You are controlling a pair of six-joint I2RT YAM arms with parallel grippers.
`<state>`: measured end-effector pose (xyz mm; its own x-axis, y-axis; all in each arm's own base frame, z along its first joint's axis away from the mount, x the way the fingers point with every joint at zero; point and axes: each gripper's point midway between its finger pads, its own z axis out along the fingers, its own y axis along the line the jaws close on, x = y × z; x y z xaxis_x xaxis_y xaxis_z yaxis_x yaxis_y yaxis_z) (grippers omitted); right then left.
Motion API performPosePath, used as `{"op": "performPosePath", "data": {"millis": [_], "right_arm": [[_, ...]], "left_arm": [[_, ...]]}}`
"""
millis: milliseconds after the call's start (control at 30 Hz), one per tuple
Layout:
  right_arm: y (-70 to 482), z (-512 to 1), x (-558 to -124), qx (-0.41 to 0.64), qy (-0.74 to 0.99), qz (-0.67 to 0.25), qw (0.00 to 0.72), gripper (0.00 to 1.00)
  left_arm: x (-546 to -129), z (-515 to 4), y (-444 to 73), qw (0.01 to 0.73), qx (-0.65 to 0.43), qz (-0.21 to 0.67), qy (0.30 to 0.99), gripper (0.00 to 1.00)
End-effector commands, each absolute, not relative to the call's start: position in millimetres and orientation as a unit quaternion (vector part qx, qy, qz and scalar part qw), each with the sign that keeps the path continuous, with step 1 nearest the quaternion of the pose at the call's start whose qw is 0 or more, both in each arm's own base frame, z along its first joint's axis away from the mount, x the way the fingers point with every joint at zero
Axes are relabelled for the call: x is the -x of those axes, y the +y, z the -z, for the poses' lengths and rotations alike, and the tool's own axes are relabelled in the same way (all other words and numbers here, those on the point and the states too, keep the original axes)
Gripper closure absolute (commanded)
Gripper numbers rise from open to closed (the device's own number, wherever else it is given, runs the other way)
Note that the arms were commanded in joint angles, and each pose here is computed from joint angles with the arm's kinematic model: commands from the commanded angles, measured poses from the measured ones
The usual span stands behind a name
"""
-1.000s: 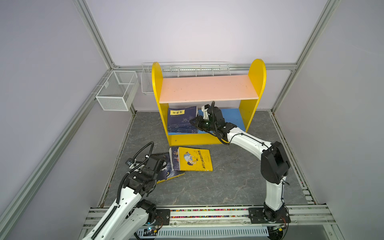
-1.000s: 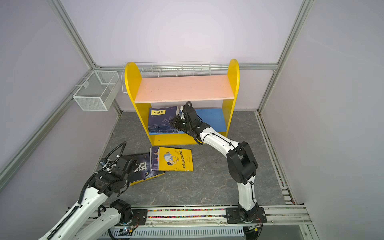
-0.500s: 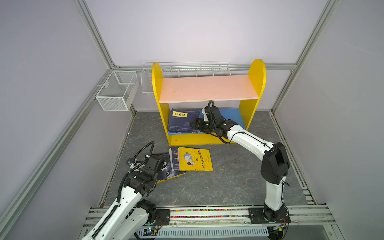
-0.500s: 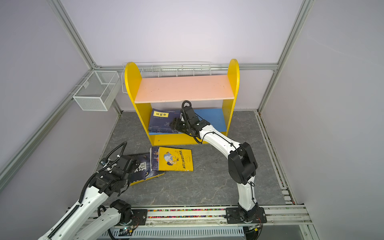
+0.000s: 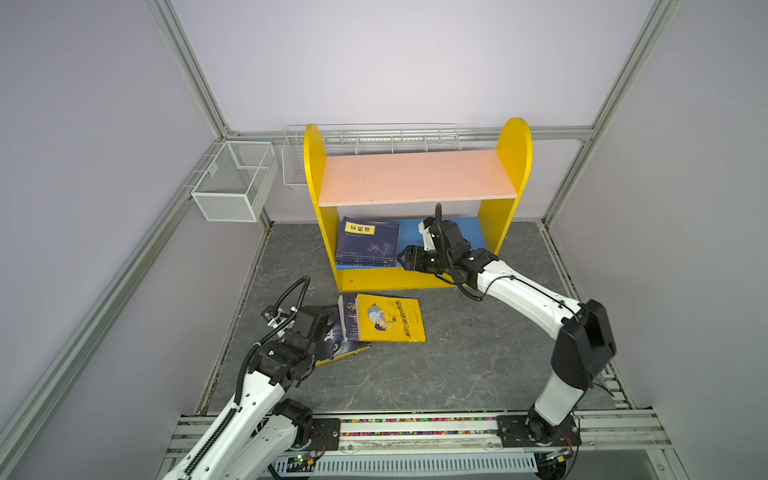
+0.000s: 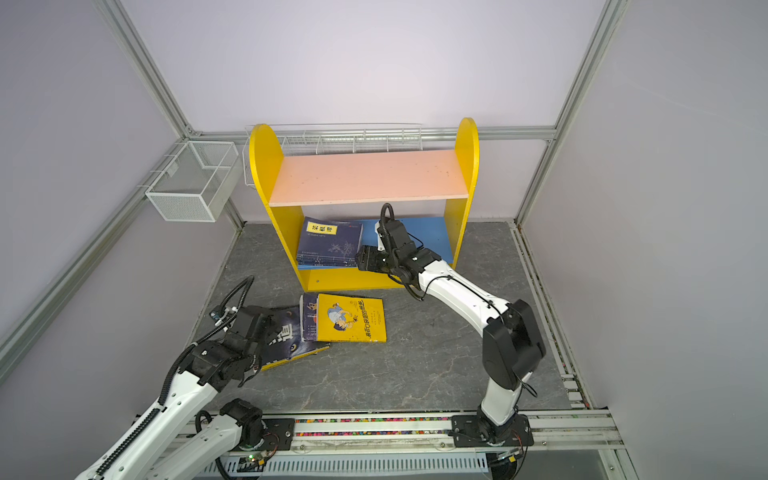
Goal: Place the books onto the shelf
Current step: 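Reach both grippers to the yellow comic book on the table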
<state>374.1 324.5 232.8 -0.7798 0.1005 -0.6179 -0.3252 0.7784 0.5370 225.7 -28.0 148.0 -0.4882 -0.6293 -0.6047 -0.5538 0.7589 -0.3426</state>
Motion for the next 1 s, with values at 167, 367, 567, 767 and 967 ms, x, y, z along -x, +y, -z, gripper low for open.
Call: {"op": "performPosePath", "data": {"millis": [167, 367, 567, 767, 967], "right_arm": [[297.9, -144.2, -288.4, 0.206, 0.907, -0.310, 0.195, 0.28], [289.2, -80.4, -261.8, 0.230, 0.923, -0.293, 0.101, 0.29], [294.3, -48.0, -265.5, 0.216, 0.926, -0.303, 0.065, 0.30], [293.2, -26.9, -267.4, 0.199, 0.929, -0.308, 0.048, 0.31], [313.4, -27.5, -269.0, 0.190, 0.913, -0.360, 0.038, 0.33]], "left_arm": [[-258.0, -159.4, -106.4, 0.355, 0.157, 0.155, 0.908, 0.17], [-259.1, -157.3, -149.3, 0.336, 0.068, 0.166, 0.925, 0.16], [-257.5, -133.6, -150.3, 0.302, 0.070, 0.126, 0.942, 0.17], [-252.4, -109.5, -145.1, 0.285, 0.073, 0.108, 0.950, 0.18], [-249.6, -97.1, -144.2, 0.274, 0.073, 0.103, 0.953, 0.22]]}}
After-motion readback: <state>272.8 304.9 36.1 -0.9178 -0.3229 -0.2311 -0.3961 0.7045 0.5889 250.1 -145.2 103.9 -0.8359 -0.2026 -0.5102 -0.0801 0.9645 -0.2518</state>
